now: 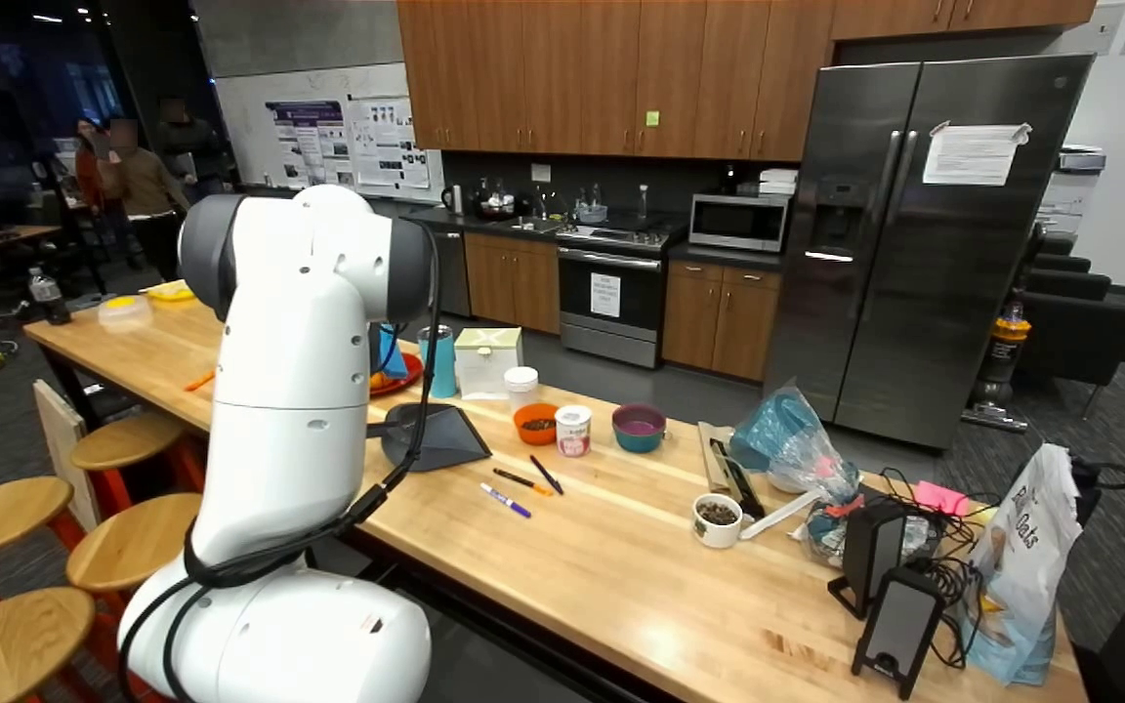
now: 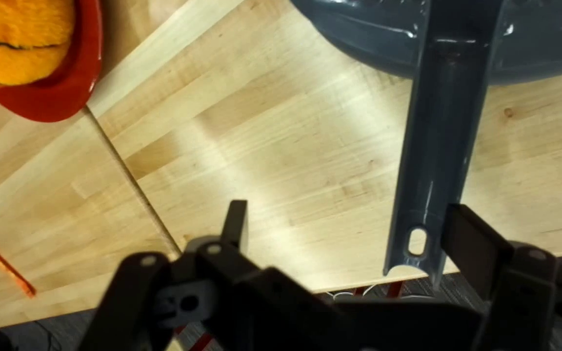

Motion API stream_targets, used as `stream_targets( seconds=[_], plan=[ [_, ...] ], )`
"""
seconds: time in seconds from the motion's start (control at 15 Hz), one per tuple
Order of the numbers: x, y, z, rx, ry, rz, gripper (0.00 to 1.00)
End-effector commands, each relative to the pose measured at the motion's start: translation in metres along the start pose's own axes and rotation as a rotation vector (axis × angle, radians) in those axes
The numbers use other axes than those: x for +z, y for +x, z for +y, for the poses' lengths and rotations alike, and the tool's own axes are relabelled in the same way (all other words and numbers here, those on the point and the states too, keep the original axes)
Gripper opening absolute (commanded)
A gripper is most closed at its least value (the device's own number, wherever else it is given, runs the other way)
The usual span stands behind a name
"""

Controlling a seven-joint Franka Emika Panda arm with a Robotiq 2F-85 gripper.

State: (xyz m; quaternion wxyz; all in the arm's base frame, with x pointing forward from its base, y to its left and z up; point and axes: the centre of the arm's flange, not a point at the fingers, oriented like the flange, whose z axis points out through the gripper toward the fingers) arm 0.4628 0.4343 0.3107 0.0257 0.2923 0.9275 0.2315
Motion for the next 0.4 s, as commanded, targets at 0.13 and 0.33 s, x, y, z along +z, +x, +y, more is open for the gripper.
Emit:
stream_targets(
  seconds=[0.13,0.33],
  plan=[
    [-0.009,0.007,0.012,-0.008,-0.008,0.003,1.00],
    [-0.005,0.008,0.009,-0.006,-0.001,0.008,1.00]
  ],
)
